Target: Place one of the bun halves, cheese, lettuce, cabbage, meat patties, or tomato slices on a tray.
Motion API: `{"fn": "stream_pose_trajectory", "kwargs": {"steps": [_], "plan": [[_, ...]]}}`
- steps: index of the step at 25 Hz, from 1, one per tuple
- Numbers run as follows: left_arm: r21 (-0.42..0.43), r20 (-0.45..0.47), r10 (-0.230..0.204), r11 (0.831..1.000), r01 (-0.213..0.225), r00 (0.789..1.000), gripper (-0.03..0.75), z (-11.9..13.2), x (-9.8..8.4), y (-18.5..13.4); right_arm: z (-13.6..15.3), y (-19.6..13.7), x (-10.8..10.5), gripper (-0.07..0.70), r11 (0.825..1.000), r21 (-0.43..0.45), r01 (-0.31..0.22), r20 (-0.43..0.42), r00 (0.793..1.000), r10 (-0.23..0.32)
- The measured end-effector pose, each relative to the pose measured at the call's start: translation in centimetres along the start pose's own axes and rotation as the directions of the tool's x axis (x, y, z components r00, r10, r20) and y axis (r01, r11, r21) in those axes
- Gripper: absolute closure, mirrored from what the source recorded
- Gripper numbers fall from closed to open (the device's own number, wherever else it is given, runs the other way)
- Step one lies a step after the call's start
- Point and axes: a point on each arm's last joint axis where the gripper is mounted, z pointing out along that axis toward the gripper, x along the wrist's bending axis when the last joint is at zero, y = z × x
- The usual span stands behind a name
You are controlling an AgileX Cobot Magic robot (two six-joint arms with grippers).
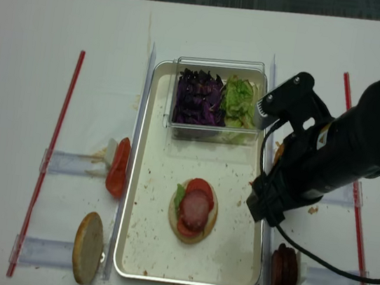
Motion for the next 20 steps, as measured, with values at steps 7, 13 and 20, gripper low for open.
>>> {"fn": "stream_pose_trajectory", "kwargs": {"steps": [7,13,20], "plan": [[0.0,0.0,0.0,1.0,0.0,1.0,0.046,0.0,0.0,0.0,0.0,0.2,0.3,0.017,0.983,-0.013,-0.185,-0.033,0.982,0.185],[0.0,0.0,0.0,1.0,0.0,1.0,0.046,0.0,0.0,0.0,0.0,0.2,0.3,0.017,0.982,-0.013,-0.188,-0.033,0.982,0.188],[0.0,0.0,0.0,1.0,0.0,1.0,0.046,0.0,0.0,0.0,-0.4,-0.1,-2.1,0.017,0.963,-0.019,-0.267,0.004,0.964,0.267]]}}
